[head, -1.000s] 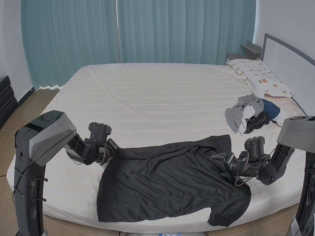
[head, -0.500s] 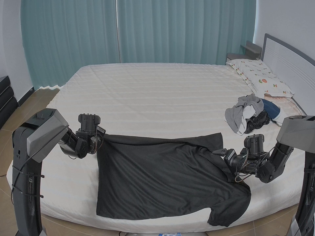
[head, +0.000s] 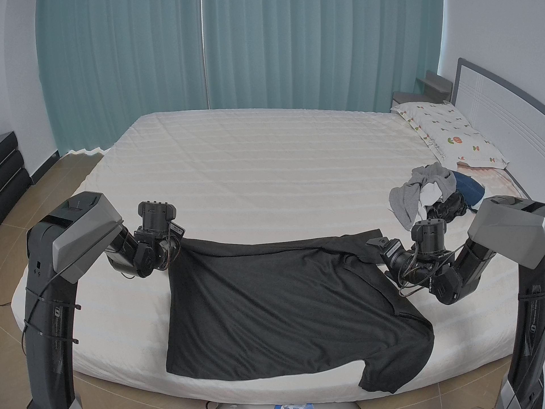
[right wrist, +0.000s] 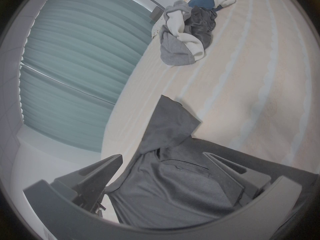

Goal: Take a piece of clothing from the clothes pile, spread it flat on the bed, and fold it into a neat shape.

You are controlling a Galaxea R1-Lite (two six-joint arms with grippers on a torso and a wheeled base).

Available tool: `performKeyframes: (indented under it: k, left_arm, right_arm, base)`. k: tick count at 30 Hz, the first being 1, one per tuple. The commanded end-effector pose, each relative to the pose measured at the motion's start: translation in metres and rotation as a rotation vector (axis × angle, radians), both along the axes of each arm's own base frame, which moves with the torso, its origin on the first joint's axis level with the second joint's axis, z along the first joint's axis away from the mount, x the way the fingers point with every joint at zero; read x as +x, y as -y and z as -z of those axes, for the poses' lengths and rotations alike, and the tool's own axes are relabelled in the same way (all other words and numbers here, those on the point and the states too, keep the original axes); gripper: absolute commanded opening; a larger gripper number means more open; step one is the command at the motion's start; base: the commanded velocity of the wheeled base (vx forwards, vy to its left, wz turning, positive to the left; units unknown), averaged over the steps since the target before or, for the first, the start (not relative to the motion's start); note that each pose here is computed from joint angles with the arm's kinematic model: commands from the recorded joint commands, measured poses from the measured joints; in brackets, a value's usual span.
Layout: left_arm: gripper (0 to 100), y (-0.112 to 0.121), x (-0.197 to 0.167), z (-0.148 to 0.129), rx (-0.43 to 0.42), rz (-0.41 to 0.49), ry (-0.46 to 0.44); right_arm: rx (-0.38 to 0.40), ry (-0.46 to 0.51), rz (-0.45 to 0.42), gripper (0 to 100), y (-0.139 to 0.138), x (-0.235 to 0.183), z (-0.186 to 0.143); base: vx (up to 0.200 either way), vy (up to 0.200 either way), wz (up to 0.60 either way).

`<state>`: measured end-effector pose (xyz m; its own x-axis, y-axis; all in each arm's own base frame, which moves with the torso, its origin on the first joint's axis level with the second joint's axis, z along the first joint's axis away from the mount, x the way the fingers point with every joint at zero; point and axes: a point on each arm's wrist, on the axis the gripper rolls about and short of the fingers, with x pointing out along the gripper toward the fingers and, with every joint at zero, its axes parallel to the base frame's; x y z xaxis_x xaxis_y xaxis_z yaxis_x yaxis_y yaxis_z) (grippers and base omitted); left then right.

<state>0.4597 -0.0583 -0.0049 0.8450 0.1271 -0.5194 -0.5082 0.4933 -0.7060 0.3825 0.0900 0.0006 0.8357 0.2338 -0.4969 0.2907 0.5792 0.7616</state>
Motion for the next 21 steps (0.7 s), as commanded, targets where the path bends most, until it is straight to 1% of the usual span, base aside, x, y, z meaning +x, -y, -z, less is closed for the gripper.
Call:
performKeyframes:
  k: [1,4,9,15,16,18,21]
  left_arm:
    - [0,0.0,0.0,0.001,0.0,0.001,-0.003]
    - [0,0.0,0.0,0.001,0.0,0.001,-0.004]
    - [0,0.0,-0.001,0.001,0.001,-0.001,-0.006]
    - [0,0.0,-0.001,0.002,0.002,-0.001,-0.007]
    - [0,0.0,-0.001,0.002,0.002,-0.001,-0.007]
    - [0,0.0,-0.001,0.002,0.002,-0.001,-0.007]
    - [0,0.0,-0.001,0.001,0.001,-0.001,-0.006]
  right_arm:
    - [-0.064,-0.011,0.014,100,-0.003,0.021,0.011]
    - [-0.1,-0.014,0.03,100,-0.002,0.029,0.017]
    - [-0.121,-0.018,0.031,100,-0.004,0.039,0.031]
    - [-0.161,-0.01,0.068,100,-0.002,0.06,0.048]
    - [-0.166,-0.011,0.067,0,-0.002,0.061,0.052]
    - [-0.181,-0.008,0.061,0,-0.002,0.064,0.056]
    - [-0.205,0.033,0.068,0,0.006,0.074,0.054]
  base:
    - [0.0,0.0,0.0]
    - [0.0,0.0,0.0]
    - [0.0,0.0,0.0]
    - [0.0,0.0,0.0]
    - [0.0,0.0,0.0]
    - [0.0,0.0,0.0]
    - [0.0,0.0,0.0]
